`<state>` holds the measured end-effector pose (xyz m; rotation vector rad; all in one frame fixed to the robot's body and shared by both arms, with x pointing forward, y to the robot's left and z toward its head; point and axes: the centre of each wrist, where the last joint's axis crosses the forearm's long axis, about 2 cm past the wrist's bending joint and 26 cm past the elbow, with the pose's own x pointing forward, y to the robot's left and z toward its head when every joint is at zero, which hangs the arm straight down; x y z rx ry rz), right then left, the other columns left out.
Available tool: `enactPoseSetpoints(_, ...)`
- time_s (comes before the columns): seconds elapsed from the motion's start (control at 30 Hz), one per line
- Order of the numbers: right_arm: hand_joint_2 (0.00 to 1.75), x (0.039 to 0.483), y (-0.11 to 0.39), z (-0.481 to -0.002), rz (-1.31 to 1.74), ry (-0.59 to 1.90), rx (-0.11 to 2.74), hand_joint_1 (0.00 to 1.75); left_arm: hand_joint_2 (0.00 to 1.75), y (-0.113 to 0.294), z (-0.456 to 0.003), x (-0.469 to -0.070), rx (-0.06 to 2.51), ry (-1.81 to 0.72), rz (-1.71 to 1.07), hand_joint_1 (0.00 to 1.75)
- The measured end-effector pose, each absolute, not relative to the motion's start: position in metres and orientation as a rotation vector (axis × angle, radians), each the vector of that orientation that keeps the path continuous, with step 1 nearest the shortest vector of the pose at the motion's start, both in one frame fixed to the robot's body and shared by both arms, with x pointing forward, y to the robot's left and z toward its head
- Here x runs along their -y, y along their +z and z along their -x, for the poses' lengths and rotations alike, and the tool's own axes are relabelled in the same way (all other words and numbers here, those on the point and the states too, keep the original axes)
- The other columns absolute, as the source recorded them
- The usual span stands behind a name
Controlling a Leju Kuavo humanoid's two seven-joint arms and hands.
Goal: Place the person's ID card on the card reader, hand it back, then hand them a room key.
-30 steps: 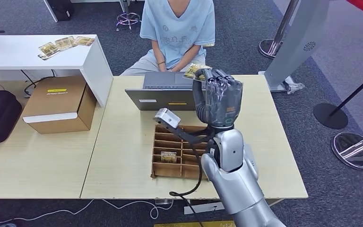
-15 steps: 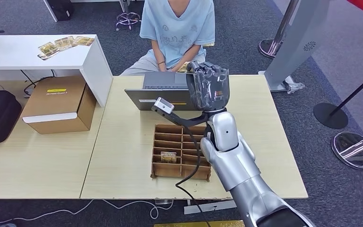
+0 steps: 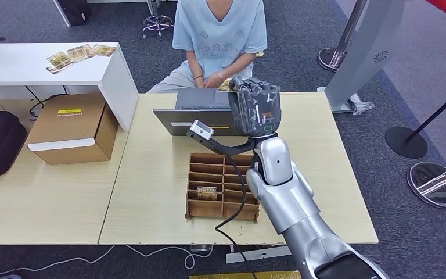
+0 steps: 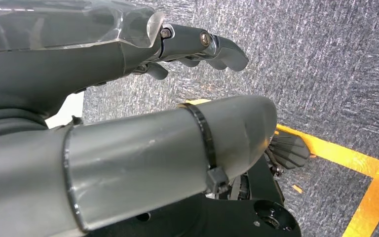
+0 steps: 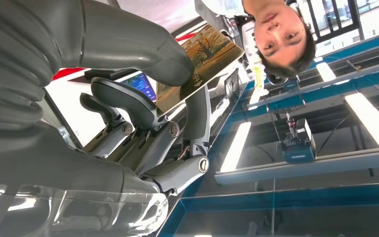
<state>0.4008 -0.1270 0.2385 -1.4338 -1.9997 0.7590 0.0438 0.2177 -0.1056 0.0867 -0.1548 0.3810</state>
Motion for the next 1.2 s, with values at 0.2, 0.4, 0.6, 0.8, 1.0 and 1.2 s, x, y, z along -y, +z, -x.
enactPoseSetpoints(0.2,1.75,0.1273,0.2379,-0.4011,1.433,0.76,1.997,1.75,0.0,-0.1056,-0.0439,-0.2176,0.155,0.38,-0.087,0.0)
enactPoseSetpoints(0.4,1.75,0.1275,0.2371,-0.4012,1.432,0.763,1.994,1.75,0.0,-0.1056,-0.0439,-0.2176,0.155,0.38,-0.087,0.0)
enactPoseSetpoints(0.6,1.75,0.1277,0.2369,-0.4013,1.432,0.762,1.992,1.75,0.0,-0.1056,-0.0439,-0.2176,0.155,0.38,-0.087,0.0)
enactPoseSetpoints(0.8,1.75,0.1279,0.2369,-0.4014,1.433,0.762,1.992,1.75,0.0,-0.1055,-0.044,-0.2174,0.156,0.376,-0.086,0.0)
enactPoseSetpoints(1.0,1.75,0.1279,0.2369,-0.4014,1.433,0.762,1.992,1.75,0.0,-0.1055,-0.044,-0.2173,0.156,0.374,-0.086,0.0)
enactPoseSetpoints(1.2,1.75,0.1279,0.2369,-0.4014,1.433,0.761,1.992,1.75,0.0,-0.1055,-0.044,-0.2173,0.156,0.374,-0.086,0.0)
